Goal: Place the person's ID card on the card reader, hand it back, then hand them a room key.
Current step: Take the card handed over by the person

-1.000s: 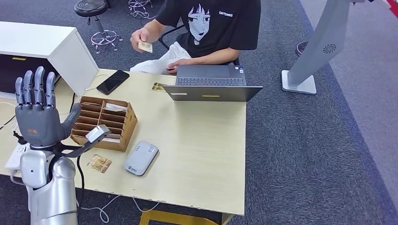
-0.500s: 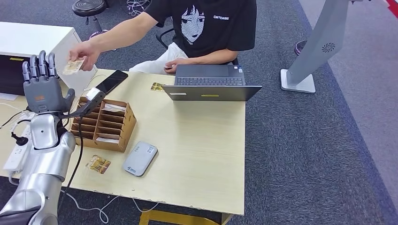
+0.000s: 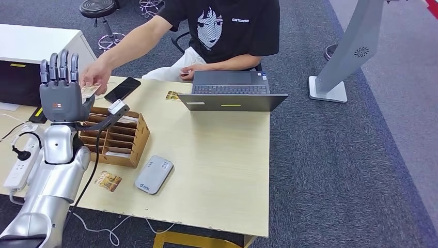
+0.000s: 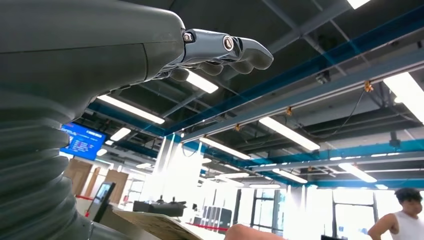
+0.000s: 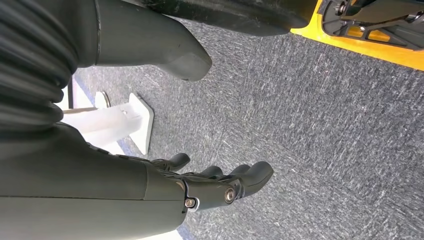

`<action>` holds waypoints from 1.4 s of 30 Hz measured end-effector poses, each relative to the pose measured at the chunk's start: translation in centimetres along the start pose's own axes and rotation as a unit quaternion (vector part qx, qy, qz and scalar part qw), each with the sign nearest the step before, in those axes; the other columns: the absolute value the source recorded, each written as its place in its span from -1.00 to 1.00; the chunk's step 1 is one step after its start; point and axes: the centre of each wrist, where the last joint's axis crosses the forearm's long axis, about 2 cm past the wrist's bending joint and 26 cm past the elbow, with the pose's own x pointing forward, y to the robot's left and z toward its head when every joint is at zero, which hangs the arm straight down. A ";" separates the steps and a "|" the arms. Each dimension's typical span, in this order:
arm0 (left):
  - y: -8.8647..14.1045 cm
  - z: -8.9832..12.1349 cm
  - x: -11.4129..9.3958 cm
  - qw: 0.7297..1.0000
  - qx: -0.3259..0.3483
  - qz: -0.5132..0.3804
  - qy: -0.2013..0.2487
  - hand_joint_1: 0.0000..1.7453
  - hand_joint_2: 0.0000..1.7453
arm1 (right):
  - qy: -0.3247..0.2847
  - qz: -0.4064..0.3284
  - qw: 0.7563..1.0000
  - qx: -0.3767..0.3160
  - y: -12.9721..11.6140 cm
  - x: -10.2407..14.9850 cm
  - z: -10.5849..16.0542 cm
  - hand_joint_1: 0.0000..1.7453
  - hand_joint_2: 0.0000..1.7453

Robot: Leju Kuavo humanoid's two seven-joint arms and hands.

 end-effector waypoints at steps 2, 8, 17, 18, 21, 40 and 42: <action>0.5 0.1 0.1 1.000 0.010 0.002 -0.010 -1.00 1.00 | 0.000 0.000 1.000 0.000 0.0 0.0 0.0 -1.00 1.00; 1.4 0.7 0.3 0.999 0.030 0.007 -0.037 0.92 1.00 | -0.002 0.003 1.000 0.000 0.0 0.0 0.0 -1.00 1.00; 2.0 1.1 0.4 0.997 0.042 0.030 -0.063 1.00 1.00 | -0.003 0.002 1.000 -0.001 0.0 0.0 0.0 -1.00 1.00; 2.1 1.1 0.5 0.996 0.043 0.034 -0.064 1.00 1.00 | -0.003 0.002 1.000 -0.001 0.0 0.0 0.0 -1.00 1.00; 2.3 1.0 0.6 0.995 0.049 0.044 -0.070 1.00 1.00 | -0.004 0.002 1.000 -0.001 0.0 0.0 0.0 -1.00 1.00; 2.9 0.6 1.1 0.992 0.069 0.074 -0.072 1.00 1.00 | -0.005 0.001 1.000 0.000 0.1 -0.1 0.0 -1.00 1.00; 2.9 0.7 1.5 0.990 0.071 0.105 -0.065 1.00 1.00 | -0.004 -0.001 1.000 -0.001 0.1 -0.1 0.0 -1.00 1.00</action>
